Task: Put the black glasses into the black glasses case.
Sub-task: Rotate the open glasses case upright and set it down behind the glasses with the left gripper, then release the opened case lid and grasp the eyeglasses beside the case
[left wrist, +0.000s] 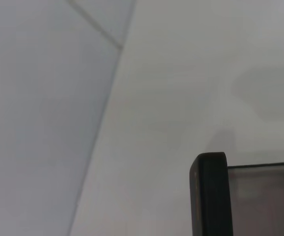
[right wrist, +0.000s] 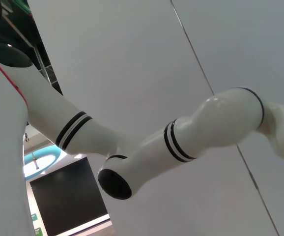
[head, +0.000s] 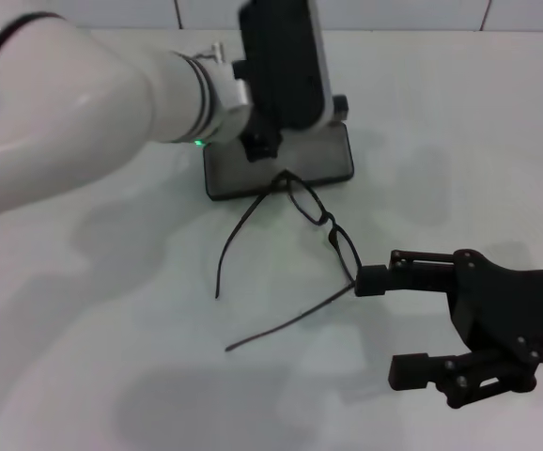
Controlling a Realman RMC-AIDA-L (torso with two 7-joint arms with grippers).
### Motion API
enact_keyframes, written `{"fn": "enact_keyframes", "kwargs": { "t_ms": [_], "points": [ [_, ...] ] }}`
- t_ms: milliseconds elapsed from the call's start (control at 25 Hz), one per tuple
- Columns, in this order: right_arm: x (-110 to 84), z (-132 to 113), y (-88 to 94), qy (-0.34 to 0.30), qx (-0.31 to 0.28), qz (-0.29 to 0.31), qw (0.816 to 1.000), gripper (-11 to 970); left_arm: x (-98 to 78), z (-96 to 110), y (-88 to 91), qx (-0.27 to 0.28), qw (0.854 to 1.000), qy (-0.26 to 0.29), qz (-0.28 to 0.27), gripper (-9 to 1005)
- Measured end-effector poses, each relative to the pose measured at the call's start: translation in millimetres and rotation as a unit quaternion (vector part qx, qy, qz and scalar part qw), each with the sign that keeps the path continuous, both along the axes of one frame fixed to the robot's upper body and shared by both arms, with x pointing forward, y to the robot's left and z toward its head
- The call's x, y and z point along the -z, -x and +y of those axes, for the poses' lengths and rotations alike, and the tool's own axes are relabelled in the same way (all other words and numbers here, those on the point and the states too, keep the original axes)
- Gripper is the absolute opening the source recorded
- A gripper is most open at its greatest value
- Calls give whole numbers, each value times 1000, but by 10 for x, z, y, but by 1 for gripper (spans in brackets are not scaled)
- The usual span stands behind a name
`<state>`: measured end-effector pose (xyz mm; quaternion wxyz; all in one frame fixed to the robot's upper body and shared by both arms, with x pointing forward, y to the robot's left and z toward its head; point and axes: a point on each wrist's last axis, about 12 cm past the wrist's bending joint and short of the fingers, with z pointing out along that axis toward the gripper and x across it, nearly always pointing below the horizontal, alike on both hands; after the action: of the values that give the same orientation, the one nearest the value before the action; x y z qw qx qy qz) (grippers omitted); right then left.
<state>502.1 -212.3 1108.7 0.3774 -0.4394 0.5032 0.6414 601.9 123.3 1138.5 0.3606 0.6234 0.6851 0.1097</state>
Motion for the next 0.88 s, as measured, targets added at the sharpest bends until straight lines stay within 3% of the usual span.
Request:
{"fn": "enact_keyframes", "kwargs": {
  "t_ms": [360, 880],
  "points": [
    [31, -25, 15, 2, 10, 5, 1000, 853, 101, -174, 169, 47, 998, -31, 14, 199],
    [64, -52, -30, 21, 30, 7, 999, 852, 47, -218, 185, 72, 996, -44, 2, 202]
  ]
}}
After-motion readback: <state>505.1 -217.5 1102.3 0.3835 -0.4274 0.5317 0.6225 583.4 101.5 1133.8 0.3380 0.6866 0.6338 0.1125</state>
